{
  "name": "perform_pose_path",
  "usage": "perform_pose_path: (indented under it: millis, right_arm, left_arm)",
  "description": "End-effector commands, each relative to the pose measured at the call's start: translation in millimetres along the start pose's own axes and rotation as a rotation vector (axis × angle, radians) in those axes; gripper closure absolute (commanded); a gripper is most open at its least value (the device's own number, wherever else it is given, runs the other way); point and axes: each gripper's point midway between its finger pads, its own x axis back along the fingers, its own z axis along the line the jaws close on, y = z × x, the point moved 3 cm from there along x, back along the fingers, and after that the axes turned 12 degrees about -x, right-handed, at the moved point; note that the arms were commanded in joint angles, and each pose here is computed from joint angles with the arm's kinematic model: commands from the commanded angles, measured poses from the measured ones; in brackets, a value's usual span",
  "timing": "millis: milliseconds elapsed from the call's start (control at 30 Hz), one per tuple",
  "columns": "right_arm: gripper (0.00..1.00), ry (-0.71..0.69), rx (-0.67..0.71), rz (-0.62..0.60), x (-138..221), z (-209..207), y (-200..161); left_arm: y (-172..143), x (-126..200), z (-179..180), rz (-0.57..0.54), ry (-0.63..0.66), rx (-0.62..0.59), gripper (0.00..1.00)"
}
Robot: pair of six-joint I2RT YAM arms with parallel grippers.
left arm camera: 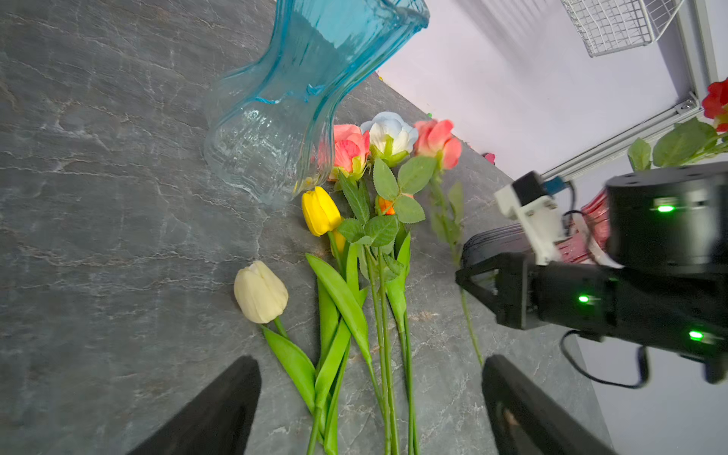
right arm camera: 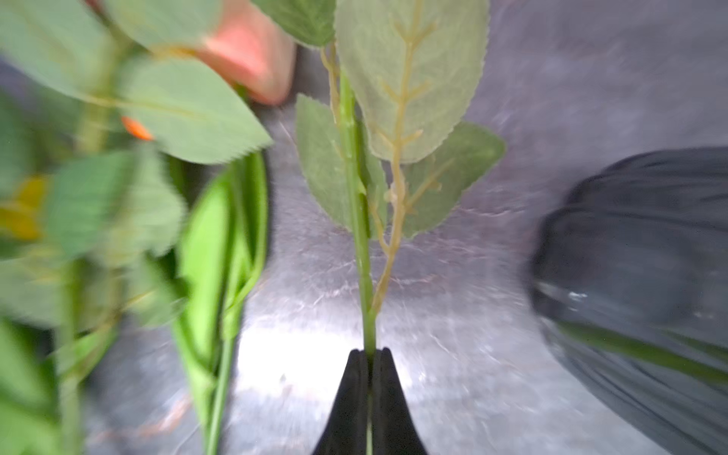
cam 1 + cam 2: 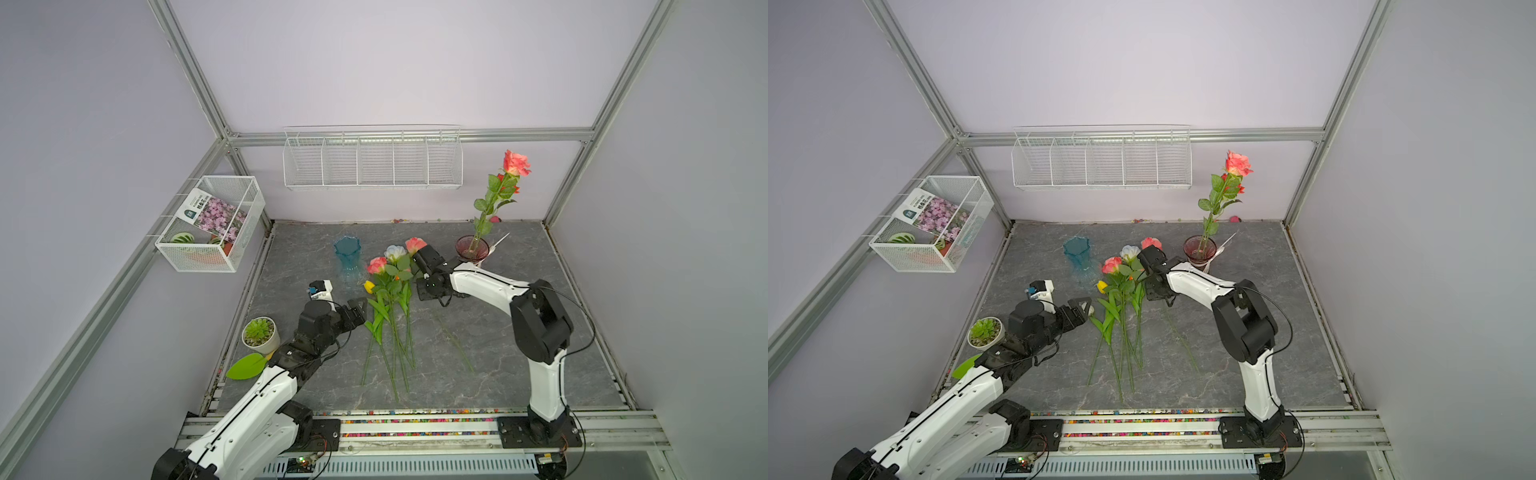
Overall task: Arrange the flowers in different vases according to their variety
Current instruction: Pick up the flower at the center of the board, then insert the flower into the vase.
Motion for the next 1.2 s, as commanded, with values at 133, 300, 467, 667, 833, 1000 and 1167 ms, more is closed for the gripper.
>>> perform_pose_path:
  millis: [133,300,467,667,833,1000,1167]
  right_arm:
    - [1.0,0.166,0.058,-0.267,94,18,37]
    - [1.0,0.366,0.11,-0.379,149,38,47]
    - [1.0,0.514,0.112,-0.565,208,42,60]
    - [1.0,0.589,0.125,-0.842,289,33,84]
    - [1.0,0.603,0.137,-1.087,358,24,104]
    - [1.0,0.589,0.099,-1.259,407,12,128]
    - [1.0,0.502,0.062,-1.385,417,-1,152]
  left_arm:
    - [-2,0,0,-0.002,-0.016,-0.013,0.08]
    - [-1,2,-1,-0.007,-0.018,-0.014,0.08]
    - [0,4,-1,-0.021,-0.021,-0.016,0.08]
    - [0,4,-2,-0.024,-0.031,-0.022,0.08]
    - [-2,1,-2,-0.015,-0.037,-0.028,0.08]
    - [-1,2,-2,-0.02,-0.039,-0.03,0.08]
    - [0,4,-3,-0.027,-0.04,-0.031,0.08]
